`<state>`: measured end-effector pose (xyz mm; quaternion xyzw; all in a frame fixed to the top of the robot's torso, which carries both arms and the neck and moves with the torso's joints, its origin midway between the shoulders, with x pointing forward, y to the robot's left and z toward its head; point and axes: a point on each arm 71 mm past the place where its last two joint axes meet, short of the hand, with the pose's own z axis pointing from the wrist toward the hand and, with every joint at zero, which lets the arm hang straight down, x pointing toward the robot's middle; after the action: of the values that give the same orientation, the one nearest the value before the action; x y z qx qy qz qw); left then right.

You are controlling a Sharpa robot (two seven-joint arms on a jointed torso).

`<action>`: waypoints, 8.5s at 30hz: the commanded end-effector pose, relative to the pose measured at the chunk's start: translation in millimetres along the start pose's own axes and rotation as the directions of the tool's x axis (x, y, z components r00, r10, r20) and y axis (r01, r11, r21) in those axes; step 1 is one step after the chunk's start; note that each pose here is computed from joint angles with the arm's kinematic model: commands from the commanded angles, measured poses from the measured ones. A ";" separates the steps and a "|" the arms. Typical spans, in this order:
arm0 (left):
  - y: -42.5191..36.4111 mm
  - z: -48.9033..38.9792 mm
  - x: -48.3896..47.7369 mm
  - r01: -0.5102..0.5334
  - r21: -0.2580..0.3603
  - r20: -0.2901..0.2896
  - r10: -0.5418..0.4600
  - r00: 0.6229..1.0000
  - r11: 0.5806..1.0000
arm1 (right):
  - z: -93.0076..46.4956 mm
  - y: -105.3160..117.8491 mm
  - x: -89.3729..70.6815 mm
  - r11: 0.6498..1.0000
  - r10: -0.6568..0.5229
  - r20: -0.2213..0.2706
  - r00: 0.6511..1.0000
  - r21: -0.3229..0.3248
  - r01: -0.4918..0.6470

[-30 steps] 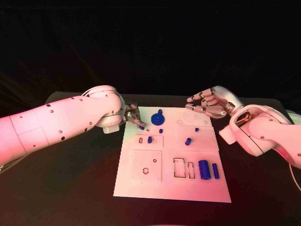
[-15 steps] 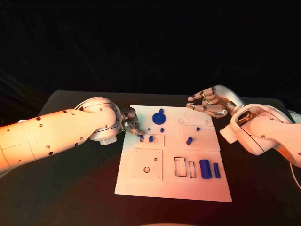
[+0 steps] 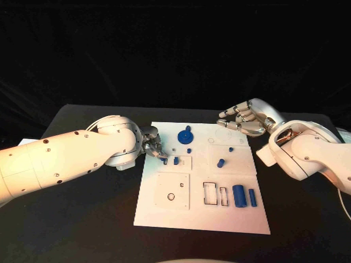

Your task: Assemble the parts on the task board

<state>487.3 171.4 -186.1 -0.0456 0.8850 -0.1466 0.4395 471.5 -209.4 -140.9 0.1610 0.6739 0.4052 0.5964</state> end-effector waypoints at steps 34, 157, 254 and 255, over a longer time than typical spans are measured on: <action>-2.8 6.5 12.6 -0.070 -0.032 -0.082 0.068 0.994 0.997 | -0.9 1.0 1.7 1.000 -0.002 -0.015 1.000 -0.012 0.002; -2.5 10.1 -1.3 0.213 0.096 0.122 -0.224 0.967 0.972 | -2.8 -1.1 0.8 1.000 -0.001 -0.012 1.000 -0.005 0.000; -83.6 49.5 21.3 -0.350 0.347 0.271 0.264 0.926 0.870 | 0.4 1.4 5.6 1.000 0.002 -0.021 1.000 -0.015 -0.002; -84.1 48.4 21.1 -0.343 0.358 0.279 0.252 0.927 0.868 | 0.4 1.4 5.6 1.000 0.002 -0.021 1.000 -0.015 -0.002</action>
<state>511.8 76.7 -199.0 0.1668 0.7773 -0.2387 0.5576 470.8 -206.3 -143.7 0.1606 0.6761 0.4083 0.5919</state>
